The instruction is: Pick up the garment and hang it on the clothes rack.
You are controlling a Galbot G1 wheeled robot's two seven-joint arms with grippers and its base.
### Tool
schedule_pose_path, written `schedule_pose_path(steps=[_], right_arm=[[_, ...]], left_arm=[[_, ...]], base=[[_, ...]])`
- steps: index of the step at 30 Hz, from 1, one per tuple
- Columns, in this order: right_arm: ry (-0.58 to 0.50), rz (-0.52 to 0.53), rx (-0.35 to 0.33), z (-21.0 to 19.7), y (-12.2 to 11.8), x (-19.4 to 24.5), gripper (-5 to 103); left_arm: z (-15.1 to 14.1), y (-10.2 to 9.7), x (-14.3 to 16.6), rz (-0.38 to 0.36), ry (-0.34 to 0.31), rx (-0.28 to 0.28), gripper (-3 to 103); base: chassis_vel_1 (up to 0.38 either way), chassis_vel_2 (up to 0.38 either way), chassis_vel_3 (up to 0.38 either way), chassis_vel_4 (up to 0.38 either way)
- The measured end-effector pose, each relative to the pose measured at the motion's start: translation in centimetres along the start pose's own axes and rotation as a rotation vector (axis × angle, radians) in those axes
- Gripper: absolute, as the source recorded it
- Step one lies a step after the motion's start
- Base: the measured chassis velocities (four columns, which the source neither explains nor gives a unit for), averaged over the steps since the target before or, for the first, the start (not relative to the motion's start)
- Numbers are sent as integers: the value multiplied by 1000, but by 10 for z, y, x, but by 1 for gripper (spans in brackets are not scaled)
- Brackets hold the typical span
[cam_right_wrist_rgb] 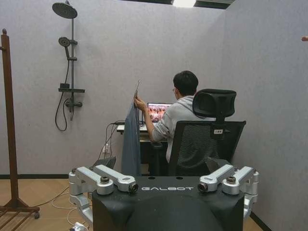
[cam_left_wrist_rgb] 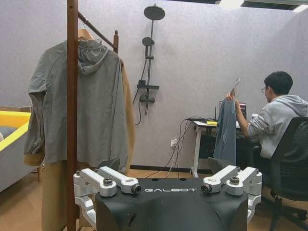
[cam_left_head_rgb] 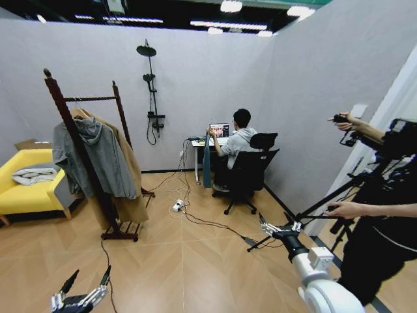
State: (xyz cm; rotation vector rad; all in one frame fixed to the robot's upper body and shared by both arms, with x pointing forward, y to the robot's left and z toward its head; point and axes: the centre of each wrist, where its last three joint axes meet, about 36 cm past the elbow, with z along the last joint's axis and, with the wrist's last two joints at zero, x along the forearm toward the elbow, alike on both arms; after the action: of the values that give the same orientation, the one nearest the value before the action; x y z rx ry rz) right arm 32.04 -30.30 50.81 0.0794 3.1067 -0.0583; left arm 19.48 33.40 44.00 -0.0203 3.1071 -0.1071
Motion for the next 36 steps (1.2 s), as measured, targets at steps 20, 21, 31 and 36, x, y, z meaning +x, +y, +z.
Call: schedule_pose_path(steps=[20, 21, 31, 36], right_arm=[[14, -10, 2, 6, 6, -3, 100], [17, -11, 0, 8, 6, -4, 100], [34, -25, 3, 10, 7, -6, 100], [30, -28, 2, 11, 7, -8, 100]], left_arm=[[0, 0, 0, 0, 0, 0, 100], [0, 0, 0, 0, 0, 0, 100], [0, 0, 0, 0, 0, 0, 100], [0, 0, 0, 0, 0, 0, 100]], base=[[0, 0, 0, 0], [0, 0, 0, 0], [0, 0, 0, 0], [0, 0, 0, 0]])
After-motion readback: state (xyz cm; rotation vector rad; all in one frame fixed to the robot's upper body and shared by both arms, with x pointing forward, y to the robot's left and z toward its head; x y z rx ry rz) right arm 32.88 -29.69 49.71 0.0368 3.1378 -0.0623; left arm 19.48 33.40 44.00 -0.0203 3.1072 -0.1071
